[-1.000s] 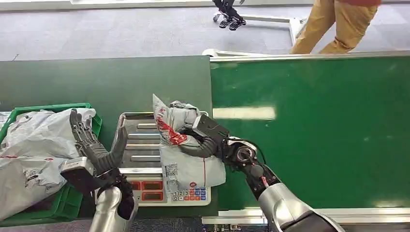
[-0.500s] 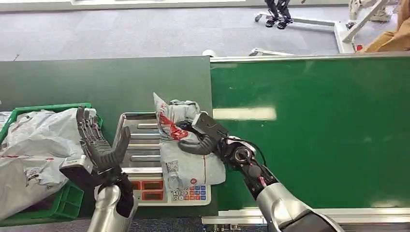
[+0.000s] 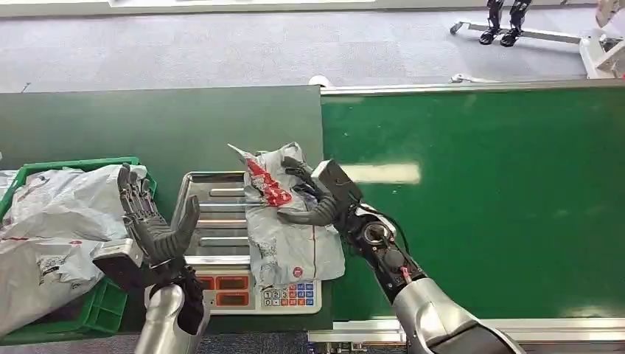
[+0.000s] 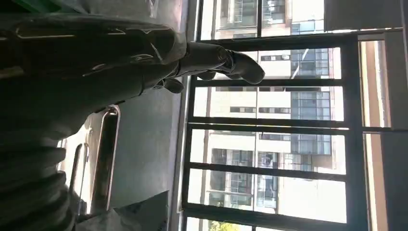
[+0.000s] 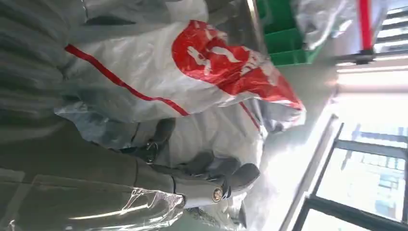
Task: Moved the parcel from conveyor to table for the left to box.
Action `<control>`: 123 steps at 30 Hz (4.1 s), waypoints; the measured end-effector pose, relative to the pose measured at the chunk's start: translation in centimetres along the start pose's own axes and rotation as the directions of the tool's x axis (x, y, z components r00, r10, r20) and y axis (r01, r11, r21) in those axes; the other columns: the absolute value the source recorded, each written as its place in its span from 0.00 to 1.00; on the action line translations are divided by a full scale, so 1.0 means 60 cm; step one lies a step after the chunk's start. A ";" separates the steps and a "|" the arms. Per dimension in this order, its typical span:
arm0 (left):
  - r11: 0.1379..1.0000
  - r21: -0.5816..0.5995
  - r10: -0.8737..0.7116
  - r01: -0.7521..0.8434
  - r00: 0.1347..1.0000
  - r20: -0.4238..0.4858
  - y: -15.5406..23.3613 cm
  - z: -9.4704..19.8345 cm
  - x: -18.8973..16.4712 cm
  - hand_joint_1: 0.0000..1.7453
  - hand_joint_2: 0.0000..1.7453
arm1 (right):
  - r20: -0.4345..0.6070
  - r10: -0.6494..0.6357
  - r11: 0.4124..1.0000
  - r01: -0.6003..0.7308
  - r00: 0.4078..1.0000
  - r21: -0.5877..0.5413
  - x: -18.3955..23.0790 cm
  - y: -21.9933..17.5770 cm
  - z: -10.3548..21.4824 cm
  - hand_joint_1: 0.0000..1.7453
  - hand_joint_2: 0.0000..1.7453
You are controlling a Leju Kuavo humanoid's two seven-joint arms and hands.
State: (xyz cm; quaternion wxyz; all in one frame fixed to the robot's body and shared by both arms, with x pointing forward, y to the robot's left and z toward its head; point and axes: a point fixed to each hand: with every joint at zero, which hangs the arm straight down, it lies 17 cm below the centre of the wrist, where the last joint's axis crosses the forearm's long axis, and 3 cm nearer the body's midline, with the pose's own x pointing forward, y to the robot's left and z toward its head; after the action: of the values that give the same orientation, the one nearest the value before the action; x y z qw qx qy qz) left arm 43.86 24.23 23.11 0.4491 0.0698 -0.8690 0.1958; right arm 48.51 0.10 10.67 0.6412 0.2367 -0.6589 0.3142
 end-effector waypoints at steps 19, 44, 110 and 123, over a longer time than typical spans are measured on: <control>0.999 -0.031 0.005 -0.006 1.000 -0.018 -0.023 0.012 -0.008 0.00 1.00 | 0.166 -0.089 0.980 0.116 0.982 -0.164 0.042 -0.064 0.015 0.00 1.00; 0.828 -0.550 -0.107 0.113 0.993 0.043 -0.255 0.122 -0.048 0.00 1.00 | 0.393 0.158 0.706 0.174 0.906 -0.686 0.151 -0.279 0.135 0.00 1.00; 0.499 -0.790 -0.637 0.356 0.769 -0.056 -0.254 0.195 -0.267 1.00 1.00 | 0.322 0.023 0.825 0.164 0.947 -0.541 0.130 -0.219 0.059 0.00 1.00; 0.499 -0.791 -0.636 0.355 0.770 -0.056 -0.256 0.195 -0.267 1.00 1.00 | 0.318 0.020 0.826 0.164 0.948 -0.540 0.127 -0.218 0.059 0.00 1.00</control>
State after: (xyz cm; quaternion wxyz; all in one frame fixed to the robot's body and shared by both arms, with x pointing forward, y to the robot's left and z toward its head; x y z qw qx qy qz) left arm 48.99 4.58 8.35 0.6168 0.0965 -0.7186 -0.3064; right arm 54.92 -10.79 19.76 0.5822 0.1097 -0.8045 0.0415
